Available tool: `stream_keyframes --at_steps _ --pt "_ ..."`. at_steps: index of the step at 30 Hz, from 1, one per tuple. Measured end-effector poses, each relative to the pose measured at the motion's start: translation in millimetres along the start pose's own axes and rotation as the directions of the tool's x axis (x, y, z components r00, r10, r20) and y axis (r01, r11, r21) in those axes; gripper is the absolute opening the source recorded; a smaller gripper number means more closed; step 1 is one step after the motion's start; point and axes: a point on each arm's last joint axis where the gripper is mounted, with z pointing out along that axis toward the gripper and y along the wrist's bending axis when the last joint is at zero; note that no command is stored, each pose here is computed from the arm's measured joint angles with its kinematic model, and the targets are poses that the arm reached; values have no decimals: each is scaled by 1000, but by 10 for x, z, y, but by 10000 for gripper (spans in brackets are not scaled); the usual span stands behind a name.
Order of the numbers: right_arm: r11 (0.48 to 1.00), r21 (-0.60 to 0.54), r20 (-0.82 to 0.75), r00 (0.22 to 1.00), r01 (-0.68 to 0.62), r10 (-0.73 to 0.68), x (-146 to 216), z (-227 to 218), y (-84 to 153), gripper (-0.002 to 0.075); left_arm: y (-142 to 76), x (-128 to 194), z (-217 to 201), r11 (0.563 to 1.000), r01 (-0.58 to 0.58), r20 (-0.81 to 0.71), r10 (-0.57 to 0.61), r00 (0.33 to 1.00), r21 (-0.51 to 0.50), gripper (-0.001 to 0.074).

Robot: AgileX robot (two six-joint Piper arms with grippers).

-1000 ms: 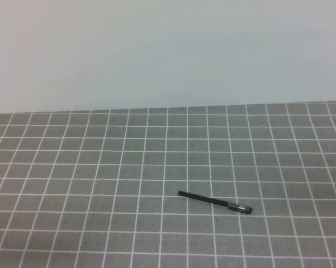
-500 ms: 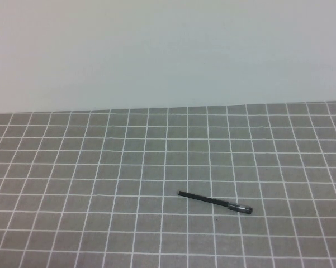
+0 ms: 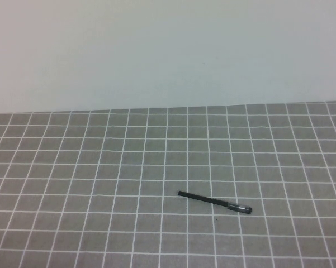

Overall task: Cap the pen
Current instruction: 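Pick up the pen and its cap, cap the pen, and set it down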

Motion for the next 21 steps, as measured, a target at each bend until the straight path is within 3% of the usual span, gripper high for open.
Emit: stream_keyframes --at_steps 12,21 --pt "1000 -6 11 1000 27 -27 -8 3 6 -3 0 0 0 1000 0 0 0 1000 0 -1" --pt "978 -42 22 979 204 -204 -9 1 42 -3 0 0 0 1000 0 0 0 1000 0 -1"
